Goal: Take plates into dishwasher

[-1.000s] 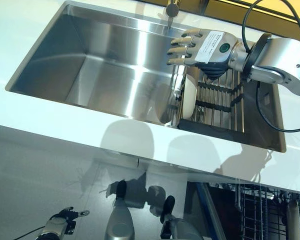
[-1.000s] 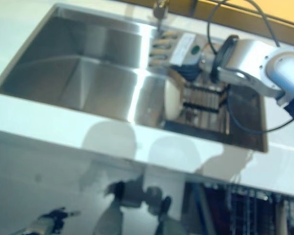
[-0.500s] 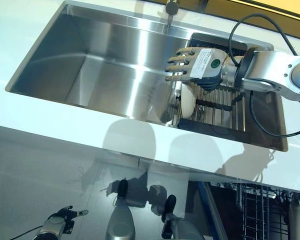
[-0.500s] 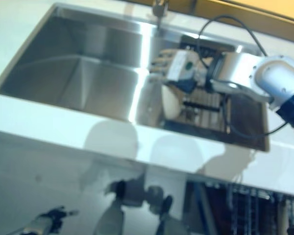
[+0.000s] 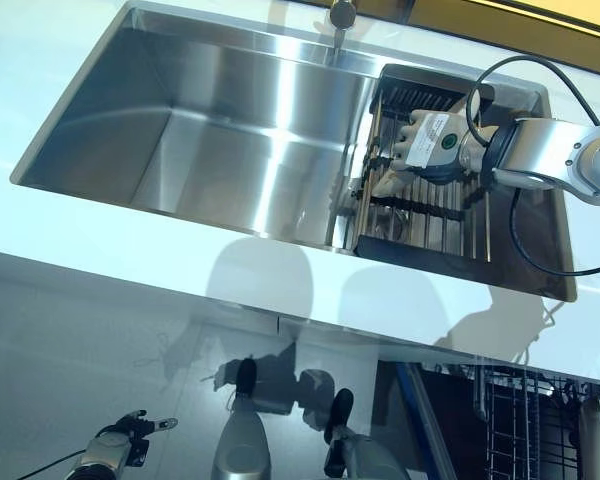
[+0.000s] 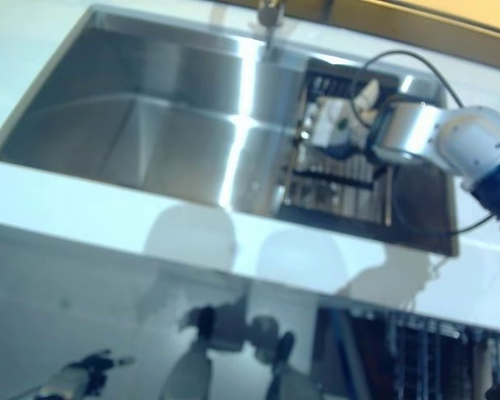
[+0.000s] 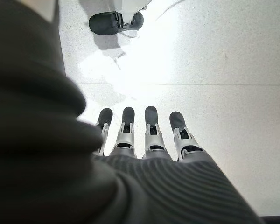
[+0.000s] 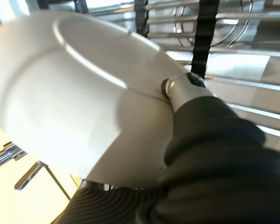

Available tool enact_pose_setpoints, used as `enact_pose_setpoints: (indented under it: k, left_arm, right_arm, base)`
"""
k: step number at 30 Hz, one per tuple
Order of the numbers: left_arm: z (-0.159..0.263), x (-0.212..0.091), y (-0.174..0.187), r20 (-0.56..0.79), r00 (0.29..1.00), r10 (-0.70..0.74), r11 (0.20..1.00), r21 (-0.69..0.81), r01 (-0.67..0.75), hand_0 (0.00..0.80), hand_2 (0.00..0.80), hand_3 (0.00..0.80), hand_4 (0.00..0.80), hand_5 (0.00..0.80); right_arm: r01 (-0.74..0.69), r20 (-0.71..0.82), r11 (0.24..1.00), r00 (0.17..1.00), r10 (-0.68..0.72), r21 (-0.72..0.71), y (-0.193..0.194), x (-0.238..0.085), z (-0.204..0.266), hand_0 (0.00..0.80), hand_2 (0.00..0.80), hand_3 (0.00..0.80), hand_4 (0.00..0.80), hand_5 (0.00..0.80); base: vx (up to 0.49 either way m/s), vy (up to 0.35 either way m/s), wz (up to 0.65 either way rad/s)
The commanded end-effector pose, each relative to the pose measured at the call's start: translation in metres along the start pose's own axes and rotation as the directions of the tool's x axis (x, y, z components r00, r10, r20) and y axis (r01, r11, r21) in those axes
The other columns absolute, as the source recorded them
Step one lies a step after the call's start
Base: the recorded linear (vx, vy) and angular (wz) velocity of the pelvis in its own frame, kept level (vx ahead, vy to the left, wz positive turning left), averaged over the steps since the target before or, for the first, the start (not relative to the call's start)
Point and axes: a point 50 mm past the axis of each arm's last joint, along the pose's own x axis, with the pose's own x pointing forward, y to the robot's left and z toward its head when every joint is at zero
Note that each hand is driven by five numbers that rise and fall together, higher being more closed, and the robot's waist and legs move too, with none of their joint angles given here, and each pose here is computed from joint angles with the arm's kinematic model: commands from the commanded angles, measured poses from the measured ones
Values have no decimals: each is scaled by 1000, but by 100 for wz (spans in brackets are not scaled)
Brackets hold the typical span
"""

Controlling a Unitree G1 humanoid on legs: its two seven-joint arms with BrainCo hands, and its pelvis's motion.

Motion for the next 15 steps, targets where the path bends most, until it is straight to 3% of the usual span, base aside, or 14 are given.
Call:
enact_pose_setpoints:
  k: [1,7,15]
  left_arm:
    - [3,-2,22,4,999,51,998,22,-51,0,0,0,0,0]
    - [-3,-2,19,-1,999,44,999,26,-44,0,0,0,0,0]
    - [-12,-2,11,-13,999,34,999,41,-34,0,0,0,0,0]
  right_arm:
    - [22,-37,999,999,-23,-31,-5,-9,-11,800,800,800,800,800]
    - [47,-92,999,995,-47,-4,-7,-18,-20,800,800,800,800,800]
    - [206,-297,969,942,-158,139,-16,-34,-49,800,800,800,800,800]
  base:
    - [0,0,0]
    - [0,0,0]
    - [0,0,0]
